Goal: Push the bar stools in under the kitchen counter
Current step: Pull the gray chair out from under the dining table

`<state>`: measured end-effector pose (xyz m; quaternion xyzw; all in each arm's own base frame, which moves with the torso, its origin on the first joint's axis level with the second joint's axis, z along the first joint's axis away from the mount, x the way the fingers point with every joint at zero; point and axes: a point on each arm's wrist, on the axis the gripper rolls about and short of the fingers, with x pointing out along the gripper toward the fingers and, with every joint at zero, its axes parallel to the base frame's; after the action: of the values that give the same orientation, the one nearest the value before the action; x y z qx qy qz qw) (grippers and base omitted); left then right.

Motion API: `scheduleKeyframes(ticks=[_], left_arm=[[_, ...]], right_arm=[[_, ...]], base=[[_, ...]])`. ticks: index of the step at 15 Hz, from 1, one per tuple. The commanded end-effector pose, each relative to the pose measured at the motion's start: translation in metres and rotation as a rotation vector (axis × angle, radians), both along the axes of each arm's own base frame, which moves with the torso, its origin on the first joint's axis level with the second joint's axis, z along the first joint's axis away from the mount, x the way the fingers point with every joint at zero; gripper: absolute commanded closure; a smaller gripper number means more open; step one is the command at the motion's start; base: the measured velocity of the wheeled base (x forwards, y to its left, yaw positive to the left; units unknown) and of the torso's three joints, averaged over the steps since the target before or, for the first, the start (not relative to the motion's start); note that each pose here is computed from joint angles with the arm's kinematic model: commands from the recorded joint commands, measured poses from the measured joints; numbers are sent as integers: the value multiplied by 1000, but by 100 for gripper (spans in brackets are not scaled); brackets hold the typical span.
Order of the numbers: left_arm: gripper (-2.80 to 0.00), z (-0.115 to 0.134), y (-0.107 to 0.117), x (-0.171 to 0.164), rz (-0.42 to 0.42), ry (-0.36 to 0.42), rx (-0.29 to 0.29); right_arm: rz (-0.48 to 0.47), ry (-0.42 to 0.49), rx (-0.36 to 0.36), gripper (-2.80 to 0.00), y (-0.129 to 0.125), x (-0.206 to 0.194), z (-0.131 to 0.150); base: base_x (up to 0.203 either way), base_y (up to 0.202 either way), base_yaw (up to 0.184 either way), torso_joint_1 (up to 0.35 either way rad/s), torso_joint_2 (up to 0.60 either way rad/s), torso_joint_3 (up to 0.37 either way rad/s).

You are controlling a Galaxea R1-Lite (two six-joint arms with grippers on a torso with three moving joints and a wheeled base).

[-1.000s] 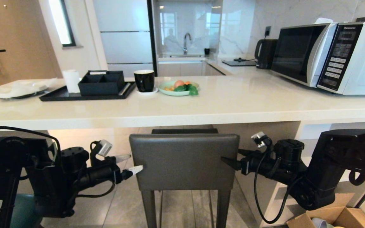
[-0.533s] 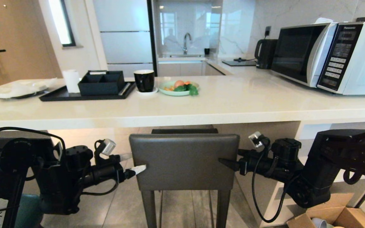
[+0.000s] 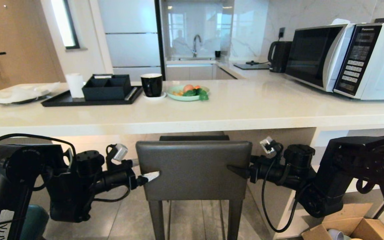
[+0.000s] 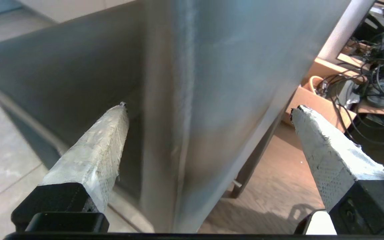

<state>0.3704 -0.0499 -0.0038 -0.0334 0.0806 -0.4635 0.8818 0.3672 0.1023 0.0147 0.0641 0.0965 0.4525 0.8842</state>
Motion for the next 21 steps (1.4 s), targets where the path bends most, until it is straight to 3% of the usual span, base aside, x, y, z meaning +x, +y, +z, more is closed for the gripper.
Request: scheduleKeyframes(ticks=[1,21], left_arm=[[-280,2,-9,0,-28,-16,-3],[-280,6,-9,2,-16,-36,1]], right_arm=[[11,-10,5,-280,2,0,1],[21,-31,14,-280,8,0,-5]], base=[[0,0,0,0,0,0],[0,0,0,0,0,0]])
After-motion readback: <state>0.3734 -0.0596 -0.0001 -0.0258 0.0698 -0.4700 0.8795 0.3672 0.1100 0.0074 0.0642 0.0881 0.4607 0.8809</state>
